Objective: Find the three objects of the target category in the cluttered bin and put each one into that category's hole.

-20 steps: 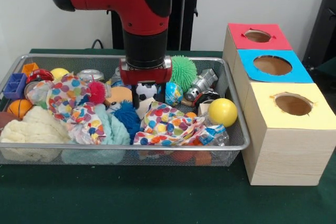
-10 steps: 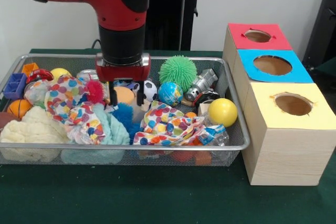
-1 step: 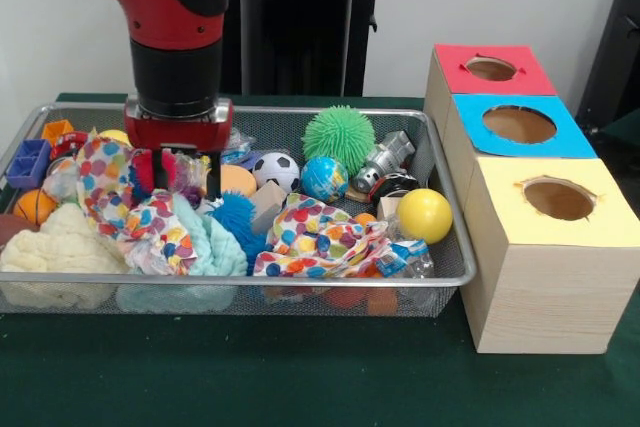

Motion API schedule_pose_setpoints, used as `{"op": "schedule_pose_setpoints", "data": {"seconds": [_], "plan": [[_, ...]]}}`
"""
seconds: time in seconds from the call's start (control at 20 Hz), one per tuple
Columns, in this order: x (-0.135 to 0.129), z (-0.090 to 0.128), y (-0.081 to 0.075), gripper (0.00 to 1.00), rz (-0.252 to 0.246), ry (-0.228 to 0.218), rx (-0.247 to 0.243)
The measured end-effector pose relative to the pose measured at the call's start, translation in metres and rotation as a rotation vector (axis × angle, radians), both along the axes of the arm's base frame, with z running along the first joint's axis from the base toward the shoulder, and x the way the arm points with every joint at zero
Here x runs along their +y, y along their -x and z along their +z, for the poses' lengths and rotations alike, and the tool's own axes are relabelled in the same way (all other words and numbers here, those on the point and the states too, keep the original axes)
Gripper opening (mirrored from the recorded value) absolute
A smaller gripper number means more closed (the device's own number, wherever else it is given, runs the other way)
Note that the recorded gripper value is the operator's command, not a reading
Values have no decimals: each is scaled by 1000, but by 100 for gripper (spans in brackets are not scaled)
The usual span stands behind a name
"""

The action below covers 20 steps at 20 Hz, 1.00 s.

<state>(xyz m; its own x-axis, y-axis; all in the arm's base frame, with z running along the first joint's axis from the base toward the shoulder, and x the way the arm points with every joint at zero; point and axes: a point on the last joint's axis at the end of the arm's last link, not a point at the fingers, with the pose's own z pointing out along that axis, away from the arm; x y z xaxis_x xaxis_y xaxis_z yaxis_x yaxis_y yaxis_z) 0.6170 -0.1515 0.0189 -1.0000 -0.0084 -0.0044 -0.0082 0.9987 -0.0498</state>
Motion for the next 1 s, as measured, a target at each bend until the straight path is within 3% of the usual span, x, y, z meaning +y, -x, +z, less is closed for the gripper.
{"op": "schedule_pose_setpoints", "data": {"seconds": [0.25,0.65,1.0], "plan": [[2,15,4,100,8,11,-4],[45,40,8,100,68,14,27],[74,38,9,100,99,-1,38]]}}
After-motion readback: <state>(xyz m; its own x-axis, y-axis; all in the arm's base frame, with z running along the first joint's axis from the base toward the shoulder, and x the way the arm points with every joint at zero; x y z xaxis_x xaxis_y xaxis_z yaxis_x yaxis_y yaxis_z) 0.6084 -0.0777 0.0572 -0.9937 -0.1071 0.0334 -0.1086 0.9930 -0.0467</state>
